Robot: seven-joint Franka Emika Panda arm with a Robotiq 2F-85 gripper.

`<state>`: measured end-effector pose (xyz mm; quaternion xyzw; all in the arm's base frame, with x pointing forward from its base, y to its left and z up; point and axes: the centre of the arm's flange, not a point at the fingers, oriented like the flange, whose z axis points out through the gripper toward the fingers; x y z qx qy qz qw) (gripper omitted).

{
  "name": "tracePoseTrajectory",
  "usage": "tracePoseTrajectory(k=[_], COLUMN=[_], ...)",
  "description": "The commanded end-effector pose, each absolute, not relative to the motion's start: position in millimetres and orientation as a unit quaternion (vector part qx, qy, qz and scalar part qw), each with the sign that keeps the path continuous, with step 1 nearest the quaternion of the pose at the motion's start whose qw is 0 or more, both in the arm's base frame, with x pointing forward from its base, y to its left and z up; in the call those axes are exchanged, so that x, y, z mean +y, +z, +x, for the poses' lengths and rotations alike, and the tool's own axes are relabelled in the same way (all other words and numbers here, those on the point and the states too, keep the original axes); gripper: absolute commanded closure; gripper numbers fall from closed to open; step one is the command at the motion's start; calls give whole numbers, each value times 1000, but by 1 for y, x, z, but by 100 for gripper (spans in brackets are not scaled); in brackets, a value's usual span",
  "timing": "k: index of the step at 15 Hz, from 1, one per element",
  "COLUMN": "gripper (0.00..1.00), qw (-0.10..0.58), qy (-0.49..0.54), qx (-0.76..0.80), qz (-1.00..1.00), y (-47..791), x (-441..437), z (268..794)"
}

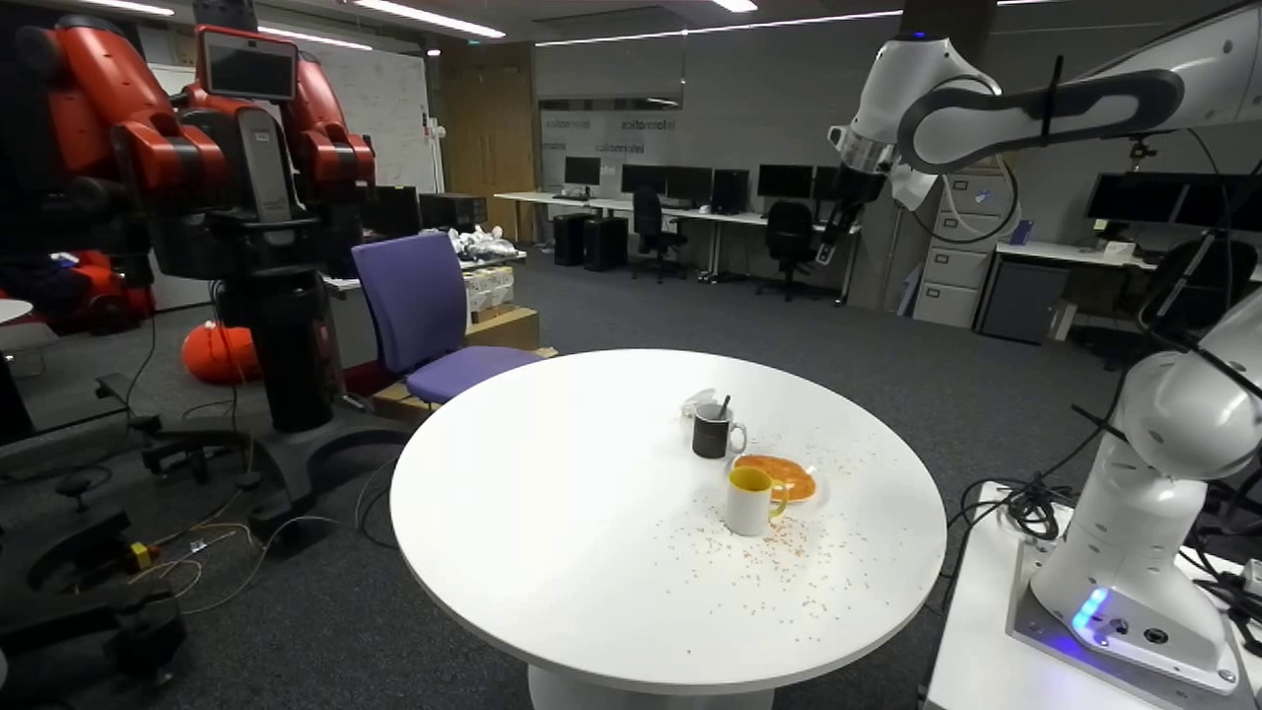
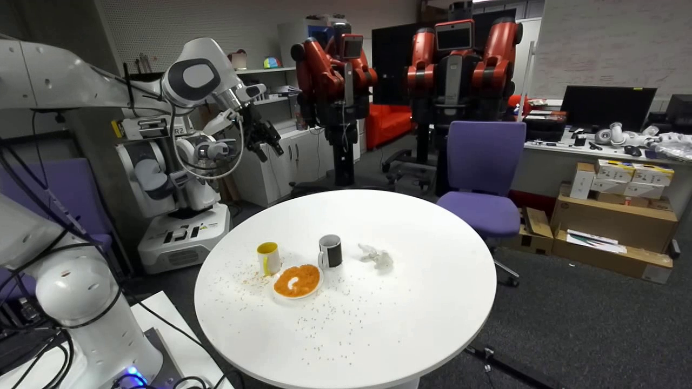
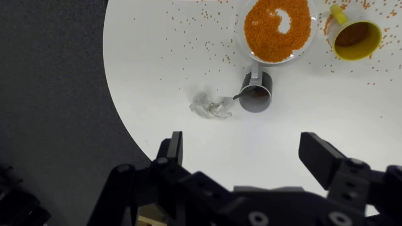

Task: Use the spoon in the white mug to scoop from the plate and empty into the black mug and leave the spoon there

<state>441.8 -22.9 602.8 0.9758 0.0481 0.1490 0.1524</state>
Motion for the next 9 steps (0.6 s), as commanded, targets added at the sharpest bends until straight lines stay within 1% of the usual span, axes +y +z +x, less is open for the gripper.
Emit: tracePoseTrajectory(k=[1, 9], gripper=[0, 0], qw=[154, 155], qy=[155, 157], qx=[50, 50], qz=[975, 974], y=[601, 599], x=[-22, -21], z=[437, 431])
